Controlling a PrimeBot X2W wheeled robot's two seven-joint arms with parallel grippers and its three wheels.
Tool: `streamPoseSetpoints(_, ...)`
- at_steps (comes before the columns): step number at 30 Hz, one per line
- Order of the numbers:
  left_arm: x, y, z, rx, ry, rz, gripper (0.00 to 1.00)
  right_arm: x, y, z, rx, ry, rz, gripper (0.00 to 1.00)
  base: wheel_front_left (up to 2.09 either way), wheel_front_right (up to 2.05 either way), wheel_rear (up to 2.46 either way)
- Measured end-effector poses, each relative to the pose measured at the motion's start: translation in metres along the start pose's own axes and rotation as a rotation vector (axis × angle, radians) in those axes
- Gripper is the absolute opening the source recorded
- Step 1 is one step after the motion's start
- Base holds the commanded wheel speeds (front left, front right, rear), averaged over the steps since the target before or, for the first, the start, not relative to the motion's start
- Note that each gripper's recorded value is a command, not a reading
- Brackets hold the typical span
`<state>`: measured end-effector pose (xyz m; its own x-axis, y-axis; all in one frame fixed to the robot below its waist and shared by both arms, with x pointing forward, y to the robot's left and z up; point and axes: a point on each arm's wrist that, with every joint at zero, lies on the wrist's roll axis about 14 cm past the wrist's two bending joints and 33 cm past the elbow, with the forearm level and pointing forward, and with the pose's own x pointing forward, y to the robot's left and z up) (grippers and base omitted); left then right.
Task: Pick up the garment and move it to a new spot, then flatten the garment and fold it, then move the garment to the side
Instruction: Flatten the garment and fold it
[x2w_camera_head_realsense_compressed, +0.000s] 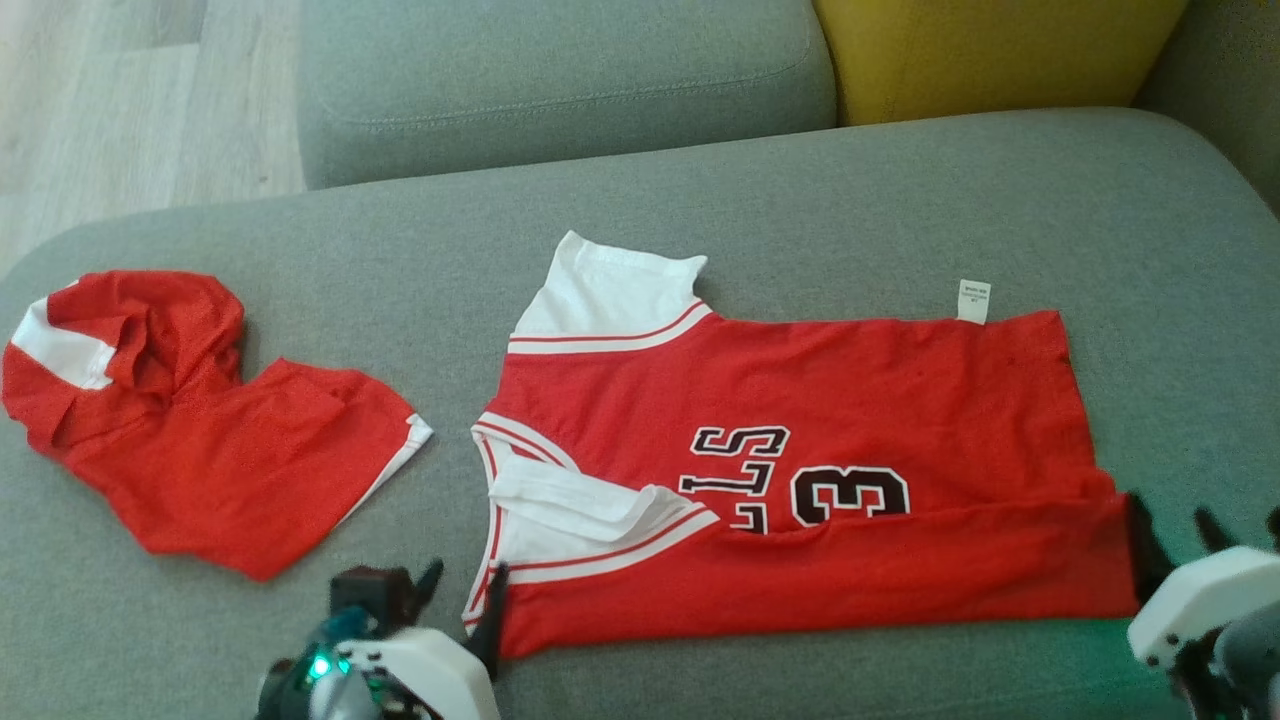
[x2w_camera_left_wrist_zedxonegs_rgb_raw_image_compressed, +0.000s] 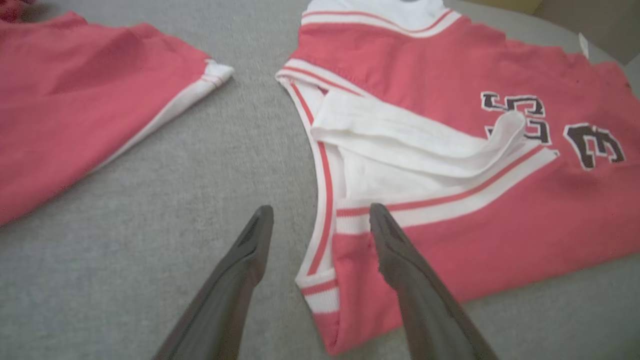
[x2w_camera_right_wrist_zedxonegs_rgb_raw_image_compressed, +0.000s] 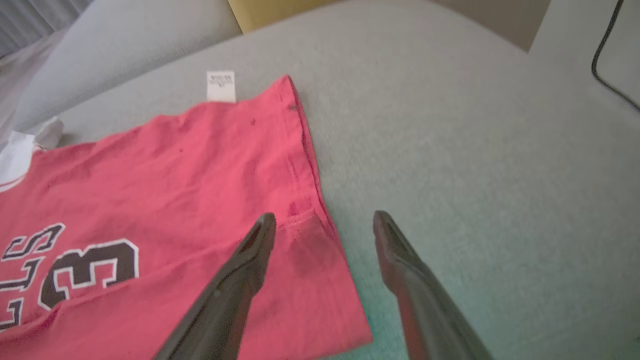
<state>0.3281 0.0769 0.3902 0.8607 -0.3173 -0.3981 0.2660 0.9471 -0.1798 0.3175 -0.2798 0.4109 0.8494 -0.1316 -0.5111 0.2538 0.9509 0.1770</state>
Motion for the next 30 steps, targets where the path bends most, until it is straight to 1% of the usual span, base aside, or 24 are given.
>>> streamPoseSetpoints(2,0.001,0.005,0.013,-0.011,-0.062,0.023,1.00,-0.001,0.003,0.016,-0.015,-0.078,0.004,1.00,0.00,0.00,0.00)
streamPoseSetpoints(4,0.002,0.009,0.034,-0.039,-0.158,0.037,1.00,-0.002,0.012,0.033,-0.010,-0.161,0.024,1.00,0.00,0.00,0.00)
streamPoseSetpoints(8,0.009,0.004,0.080,-0.082,-0.318,0.002,1.00,-0.002,0.033,0.061,-0.018,-0.301,0.075,1.00,0.00,0.00,0.00)
streamPoseSetpoints(10,0.016,0.000,0.097,-0.088,-0.362,-0.023,1.00,0.000,0.040,0.070,-0.030,-0.343,0.093,1.00,0.00,0.00,0.00)
streamPoseSetpoints(13,0.034,-0.006,0.113,-0.055,-0.383,-0.072,1.00,0.009,0.051,0.078,-0.053,-0.366,0.114,1.00,0.00,0.00,0.00)
streamPoseSetpoints(15,0.051,-0.014,0.116,-0.016,-0.350,-0.122,1.00,0.017,0.059,0.086,-0.073,-0.383,0.126,1.00,0.00,0.00,0.00)
streamPoseSetpoints(17,0.073,-0.022,0.112,0.063,-0.261,-0.182,1.00,0.026,0.066,0.095,-0.087,-0.402,0.138,1.00,0.00,0.00,0.00)
streamPoseSetpoints(20,0.106,-0.026,0.123,0.109,-0.199,-0.225,1.00,0.040,0.075,0.107,-0.104,-0.425,0.153,1.00,0.00,0.00,0.00)
streamPoseSetpoints(21,0.106,-0.026,0.123,0.109,-0.199,-0.225,1.00,0.040,0.075,0.107,-0.104,-0.425,0.153,1.00,0.00,0.00,0.00)
streamPoseSetpoints(23,0.129,-0.026,0.133,0.154,-0.165,-0.246,1.00,0.048,0.076,0.110,-0.111,-0.431,0.154,1.00,0.00,0.00,0.00)
streamPoseSetpoints(27,0.173,-0.021,0.146,0.247,-0.078,-0.265,1.00,0.066,0.078,0.106,-0.134,-0.411,0.154,1.00,0.00,0.00,0.00)
streamPoseSetpoints(30,0.204,-0.015,0.148,0.340,-0.001,-0.268,1.00,0.078,0.079,0.112,-0.139,-0.420,0.152,1.00,0.00,0.00,0.00)
